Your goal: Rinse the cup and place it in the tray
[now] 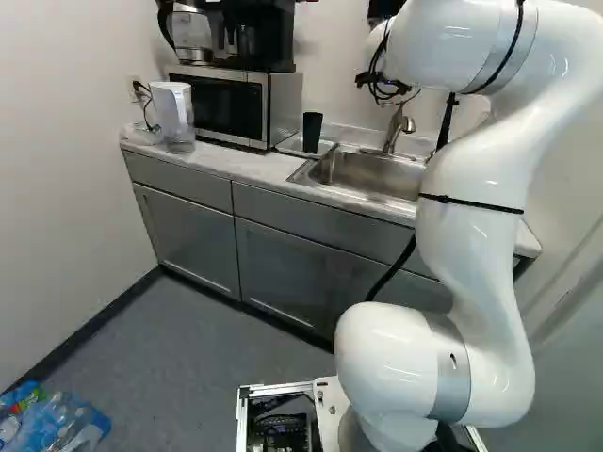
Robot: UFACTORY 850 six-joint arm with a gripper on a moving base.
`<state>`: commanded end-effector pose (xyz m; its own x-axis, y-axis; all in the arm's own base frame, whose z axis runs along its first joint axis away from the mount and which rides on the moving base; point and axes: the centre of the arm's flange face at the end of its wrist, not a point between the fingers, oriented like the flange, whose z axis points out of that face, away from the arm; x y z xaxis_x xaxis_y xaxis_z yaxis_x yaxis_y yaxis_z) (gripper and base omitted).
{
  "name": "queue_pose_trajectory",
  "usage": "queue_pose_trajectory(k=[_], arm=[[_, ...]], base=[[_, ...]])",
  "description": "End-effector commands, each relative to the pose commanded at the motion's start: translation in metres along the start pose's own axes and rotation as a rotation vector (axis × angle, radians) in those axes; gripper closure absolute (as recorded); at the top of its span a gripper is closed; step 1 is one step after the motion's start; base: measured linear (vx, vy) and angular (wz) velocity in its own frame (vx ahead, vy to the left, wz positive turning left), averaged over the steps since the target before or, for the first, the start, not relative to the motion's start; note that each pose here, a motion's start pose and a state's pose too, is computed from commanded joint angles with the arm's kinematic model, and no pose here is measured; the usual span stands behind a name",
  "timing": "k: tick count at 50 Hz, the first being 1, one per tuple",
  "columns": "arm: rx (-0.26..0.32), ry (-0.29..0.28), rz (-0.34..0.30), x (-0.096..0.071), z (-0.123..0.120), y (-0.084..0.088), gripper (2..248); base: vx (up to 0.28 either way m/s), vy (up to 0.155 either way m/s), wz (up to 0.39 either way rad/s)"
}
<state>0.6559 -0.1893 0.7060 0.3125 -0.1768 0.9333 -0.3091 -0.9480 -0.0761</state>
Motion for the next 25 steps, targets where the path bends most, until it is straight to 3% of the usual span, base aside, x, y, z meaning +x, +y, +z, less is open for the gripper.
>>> queue_pose_trajectory(k=[25], arm=[[0.023,-0.084,-0.016,-0.017,-0.036,-0.024,3]], base=[[0.0,0.0,0.0]])
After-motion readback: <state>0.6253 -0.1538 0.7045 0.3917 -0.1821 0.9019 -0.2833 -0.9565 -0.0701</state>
